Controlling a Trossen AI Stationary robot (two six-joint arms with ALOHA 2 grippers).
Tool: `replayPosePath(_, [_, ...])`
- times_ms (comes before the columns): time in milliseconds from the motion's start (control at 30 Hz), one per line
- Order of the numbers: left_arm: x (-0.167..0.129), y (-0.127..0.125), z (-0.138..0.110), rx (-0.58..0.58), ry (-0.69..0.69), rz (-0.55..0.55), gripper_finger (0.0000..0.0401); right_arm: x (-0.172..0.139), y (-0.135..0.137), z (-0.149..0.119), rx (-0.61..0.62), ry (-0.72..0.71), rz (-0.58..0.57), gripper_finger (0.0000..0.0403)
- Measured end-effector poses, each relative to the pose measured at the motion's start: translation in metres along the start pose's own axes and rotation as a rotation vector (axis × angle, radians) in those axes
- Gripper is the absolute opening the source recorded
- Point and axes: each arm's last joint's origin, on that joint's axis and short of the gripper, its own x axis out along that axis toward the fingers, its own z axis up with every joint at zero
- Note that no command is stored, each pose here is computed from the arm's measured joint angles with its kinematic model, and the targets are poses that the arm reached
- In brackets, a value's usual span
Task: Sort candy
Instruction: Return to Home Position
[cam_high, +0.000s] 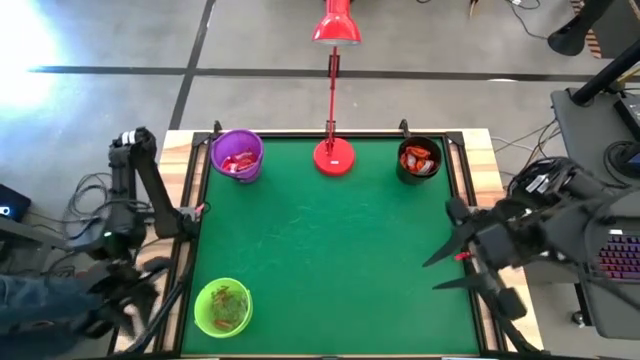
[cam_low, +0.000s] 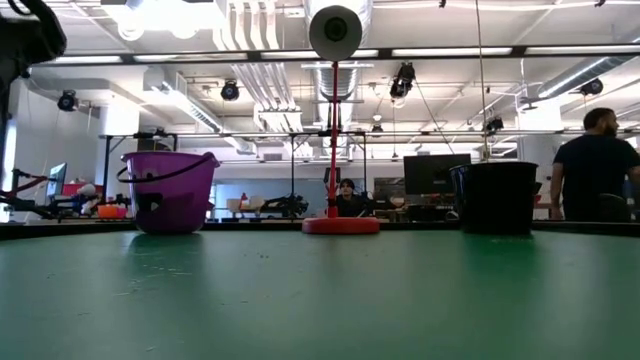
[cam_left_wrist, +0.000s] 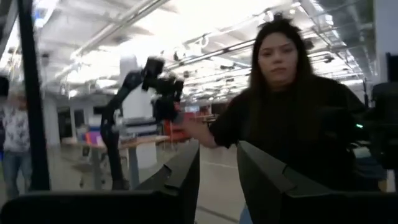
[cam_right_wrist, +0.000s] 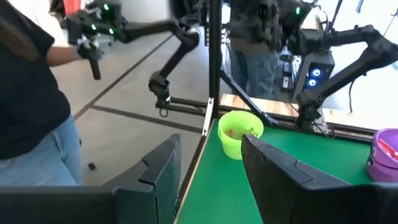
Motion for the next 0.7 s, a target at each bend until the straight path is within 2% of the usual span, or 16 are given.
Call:
replayPosePath(133, [-0.024, 0.006, -0.015, -0.045, -0.023, -0.092, 0.0091, -0.013, -0.006, 0.000, 0.005, -0.012, 0.003, 0.0161])
replayPosePath(300, [-0.052, 0.008, -0.032, -0.083, -0.091, -0.355, 0.0091, -0.020, -0.009, -0.002, 0.005, -0.011, 0.011, 0.0161])
replayPosePath(400, [-0.066, 0.009, -0.040, -0.121, -0.143, -0.458, 0.0091, -0.026, -0.011, -0.002, 0.010, -0.021, 0.012, 0.0164])
replayPosePath(500, [-0.079, 0.012, -0.053, -0.161, -0.134, -0.485, 0.0091, -0.032, -0.014, -0.003, 0.020, -0.029, 0.014, 0.0164])
replayPosePath(700, [-0.104, 0.019, -0.077, -0.159, -0.182, -0.471, 0.0091, -0.035, -0.016, -0.006, 0.029, -0.046, 0.018, 0.0163])
